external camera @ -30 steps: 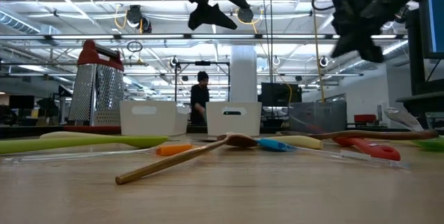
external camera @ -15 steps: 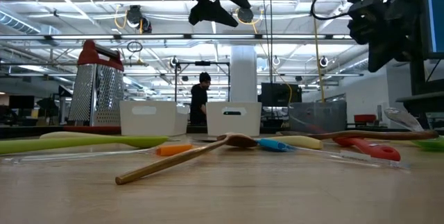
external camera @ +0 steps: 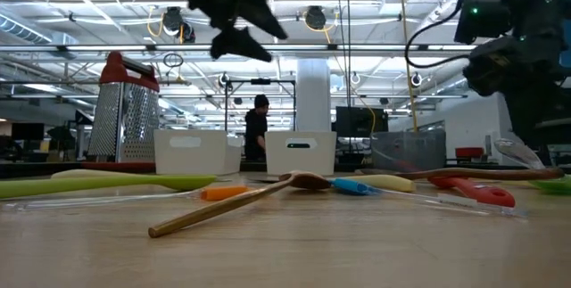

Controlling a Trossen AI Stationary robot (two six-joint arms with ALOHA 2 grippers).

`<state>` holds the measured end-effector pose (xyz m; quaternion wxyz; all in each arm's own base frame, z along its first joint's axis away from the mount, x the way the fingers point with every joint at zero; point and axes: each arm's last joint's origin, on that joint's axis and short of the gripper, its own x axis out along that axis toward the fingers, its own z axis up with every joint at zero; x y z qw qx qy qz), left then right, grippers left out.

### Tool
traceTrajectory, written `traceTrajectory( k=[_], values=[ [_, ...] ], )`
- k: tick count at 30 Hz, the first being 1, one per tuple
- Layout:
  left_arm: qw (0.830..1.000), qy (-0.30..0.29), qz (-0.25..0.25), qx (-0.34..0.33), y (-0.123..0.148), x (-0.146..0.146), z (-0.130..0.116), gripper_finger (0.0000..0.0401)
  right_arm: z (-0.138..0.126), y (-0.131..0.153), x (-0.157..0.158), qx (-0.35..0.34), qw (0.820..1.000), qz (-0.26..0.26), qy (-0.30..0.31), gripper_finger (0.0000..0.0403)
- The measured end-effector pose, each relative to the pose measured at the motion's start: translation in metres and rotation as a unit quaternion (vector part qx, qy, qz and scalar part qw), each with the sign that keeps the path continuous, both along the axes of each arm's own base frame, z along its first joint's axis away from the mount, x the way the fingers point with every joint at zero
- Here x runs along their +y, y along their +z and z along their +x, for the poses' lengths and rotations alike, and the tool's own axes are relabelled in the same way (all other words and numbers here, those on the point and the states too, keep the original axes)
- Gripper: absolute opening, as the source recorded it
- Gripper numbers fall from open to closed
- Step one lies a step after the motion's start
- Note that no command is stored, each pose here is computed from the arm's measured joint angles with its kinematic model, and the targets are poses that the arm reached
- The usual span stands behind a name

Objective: Pick & Place Kitchen Items
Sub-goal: Put the yellow spatula into the black bin

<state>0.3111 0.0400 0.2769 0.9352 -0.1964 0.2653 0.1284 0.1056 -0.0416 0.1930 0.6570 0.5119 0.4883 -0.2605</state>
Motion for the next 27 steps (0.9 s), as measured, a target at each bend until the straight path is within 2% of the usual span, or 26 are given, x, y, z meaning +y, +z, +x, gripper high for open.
traceTrajectory(
  k=[6, 11, 16, 23, 27],
  values=[
    [0.998, 0.015, -0.012, -0.052, 0.0, -0.005, -0.043, 0.0267, 0.001, -0.008, 0.0, -0.006, 1.0, -0.001, -0.002, 0.0019],
    [0.997, 0.031, -0.024, -0.064, -0.004, -0.009, -0.073, 0.0267, 0.004, -0.007, -0.002, -0.023, 1.0, -0.011, 0.003, 0.0047],
    [0.995, 0.044, -0.028, -0.082, -0.006, -0.011, -0.088, 0.0267, 0.005, -0.006, -0.003, -0.03, 0.999, -0.016, 0.002, 0.0111],
    [0.995, 0.048, -0.029, -0.086, -0.007, -0.011, -0.092, 0.0267, 0.01, -0.005, -0.005, -0.049, 0.999, -0.024, 0.002, 0.0216],
    [0.995, 0.047, -0.028, -0.086, -0.007, -0.011, -0.092, 0.0267, 0.013, -0.007, -0.007, -0.044, 0.999, -0.022, 0.001, 0.025]
  ],
)
